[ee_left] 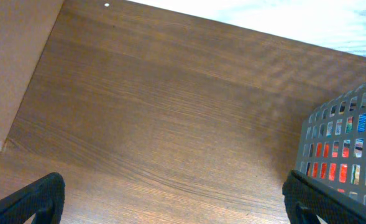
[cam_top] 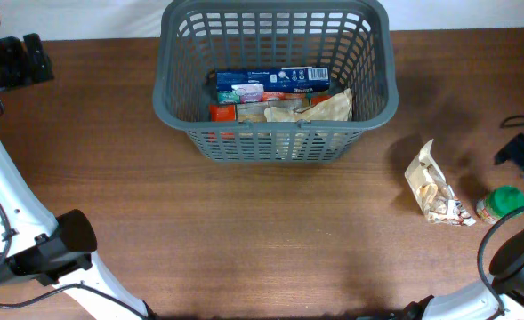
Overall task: Pack container
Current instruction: 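Reach the right gripper to the green-lidded jar and grasp it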
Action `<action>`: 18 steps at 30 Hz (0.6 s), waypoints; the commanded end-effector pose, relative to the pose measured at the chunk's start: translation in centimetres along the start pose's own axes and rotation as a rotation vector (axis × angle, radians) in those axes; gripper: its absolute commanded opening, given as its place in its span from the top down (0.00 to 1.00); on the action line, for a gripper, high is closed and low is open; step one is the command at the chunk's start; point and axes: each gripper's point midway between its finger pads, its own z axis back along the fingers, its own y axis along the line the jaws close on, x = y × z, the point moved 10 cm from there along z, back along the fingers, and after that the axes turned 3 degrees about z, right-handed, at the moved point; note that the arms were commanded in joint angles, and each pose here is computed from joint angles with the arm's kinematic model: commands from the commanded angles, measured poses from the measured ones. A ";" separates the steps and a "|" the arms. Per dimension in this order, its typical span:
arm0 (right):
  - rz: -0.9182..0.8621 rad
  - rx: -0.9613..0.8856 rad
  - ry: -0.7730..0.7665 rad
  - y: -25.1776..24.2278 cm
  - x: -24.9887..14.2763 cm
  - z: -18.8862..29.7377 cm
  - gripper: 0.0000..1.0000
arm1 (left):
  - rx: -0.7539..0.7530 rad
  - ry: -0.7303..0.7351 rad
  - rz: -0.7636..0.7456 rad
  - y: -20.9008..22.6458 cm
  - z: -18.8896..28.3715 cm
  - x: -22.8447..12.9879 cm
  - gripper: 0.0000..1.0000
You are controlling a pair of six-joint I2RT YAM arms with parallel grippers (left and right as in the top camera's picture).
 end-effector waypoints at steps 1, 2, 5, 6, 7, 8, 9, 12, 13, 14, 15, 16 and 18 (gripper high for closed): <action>0.004 0.019 0.032 -0.1 -0.8 -1.7 0.01 | 0.001 0.004 0.015 0.1 0.0 -0.1 0.01; 0.003 0.018 0.033 -0.1 -0.9 -2.1 0.01 | 0.001 0.004 0.015 0.1 0.0 -0.1 0.01; -0.029 0.012 0.036 -0.8 -1.2 -3.1 0.01 | 0.001 0.004 0.015 0.1 0.0 -0.1 0.01; -0.052 0.010 0.039 -1.2 -1.3 -3.5 0.01 | 0.001 0.004 0.015 0.1 0.0 -0.1 0.01; -0.060 0.010 0.041 -1.5 -1.4 -3.8 0.01 | 0.001 0.004 0.015 0.1 0.0 -0.1 0.01; -0.073 0.010 0.043 -1.9 -1.5 -4.1 0.01 | 0.001 0.004 0.015 0.1 0.0 -0.1 0.01; -0.084 0.009 0.048 -2.3 -1.6 -4.4 0.01 | 0.001 0.004 0.015 0.1 0.0 -0.1 0.01; -0.114 0.035 0.055 -3.1 -2.0 -5.3 0.01 | 0.001 0.004 0.015 0.1 0.0 -0.1 0.01; -0.124 0.044 0.056 -3.2 -2.0 -5.5 0.01 | 0.001 0.004 0.015 0.1 0.0 -0.1 0.01; -0.130 0.052 0.057 -3.3 -2.1 -5.7 0.01 | 0.001 0.004 0.015 0.1 0.0 -0.1 0.01; -0.133 0.064 0.057 -3.3 -2.1 -5.8 0.01 | 0.001 0.004 0.015 0.1 0.0 -0.1 0.01; -0.133 0.067 0.055 -3.3 -2.1 -5.8 0.01 | 0.001 0.004 0.015 0.1 0.0 -0.1 0.01; -0.129 0.069 0.049 -3.1 -2.0 -5.8 0.01 | 0.001 0.004 0.015 0.1 0.0 -0.1 0.01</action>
